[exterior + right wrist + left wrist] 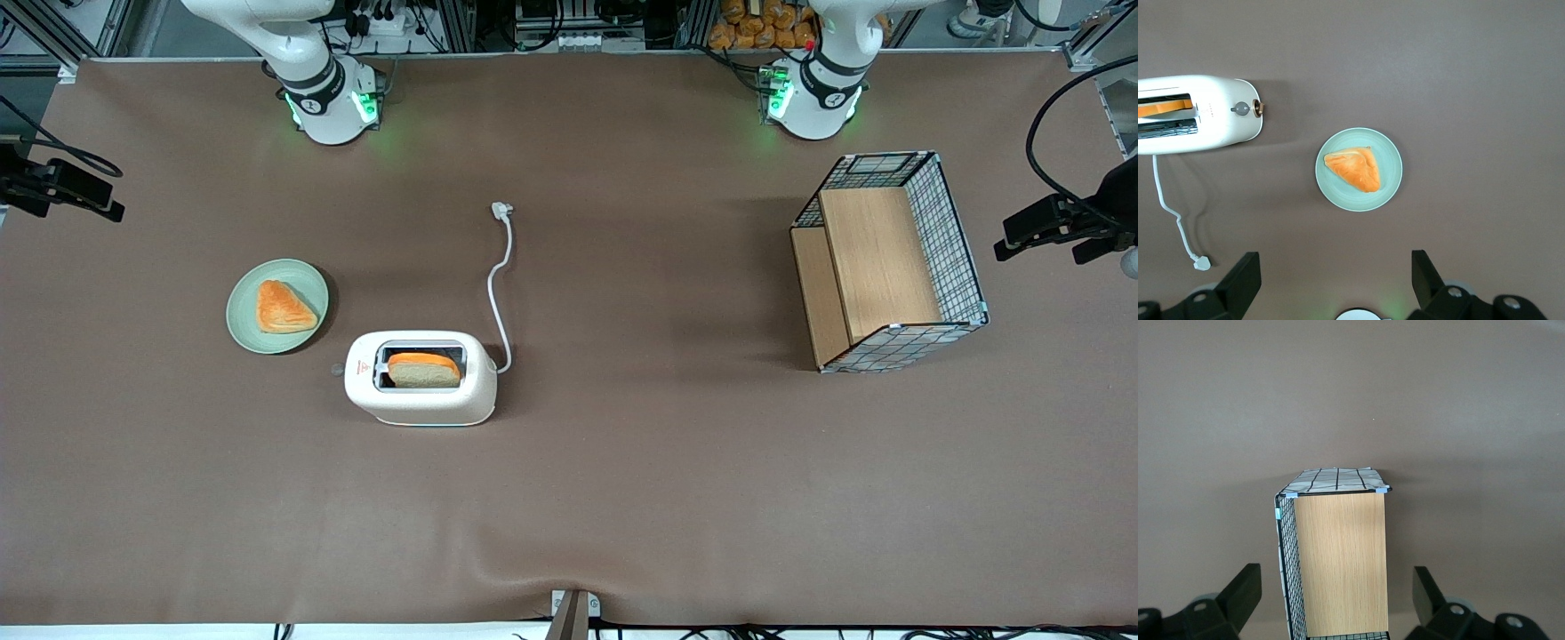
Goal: Press toaster button with right arm
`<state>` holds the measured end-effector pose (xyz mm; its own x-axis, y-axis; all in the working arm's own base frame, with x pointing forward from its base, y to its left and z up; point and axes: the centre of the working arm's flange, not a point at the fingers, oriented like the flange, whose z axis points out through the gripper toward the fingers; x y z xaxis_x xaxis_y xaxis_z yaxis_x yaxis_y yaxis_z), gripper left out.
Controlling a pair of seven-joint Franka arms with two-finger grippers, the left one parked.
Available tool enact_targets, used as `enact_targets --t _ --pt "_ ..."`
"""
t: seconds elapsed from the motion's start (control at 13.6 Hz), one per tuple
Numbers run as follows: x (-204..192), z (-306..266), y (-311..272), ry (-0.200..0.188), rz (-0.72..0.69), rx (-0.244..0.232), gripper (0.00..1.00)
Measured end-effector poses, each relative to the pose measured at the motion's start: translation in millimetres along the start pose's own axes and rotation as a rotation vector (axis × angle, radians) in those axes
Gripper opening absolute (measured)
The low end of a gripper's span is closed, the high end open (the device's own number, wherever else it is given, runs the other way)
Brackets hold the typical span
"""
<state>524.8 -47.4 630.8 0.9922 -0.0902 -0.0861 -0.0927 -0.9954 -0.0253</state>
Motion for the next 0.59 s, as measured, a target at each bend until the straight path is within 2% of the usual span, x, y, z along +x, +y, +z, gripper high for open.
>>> enact_targets --t 0.44,0.59 --pt "0.1 -1.3 -0.8 0.001 -0.001 0.000 1.00" --pt "-0.3 -2.2 -1.3 -0.013 -0.002 0.000 1.00"
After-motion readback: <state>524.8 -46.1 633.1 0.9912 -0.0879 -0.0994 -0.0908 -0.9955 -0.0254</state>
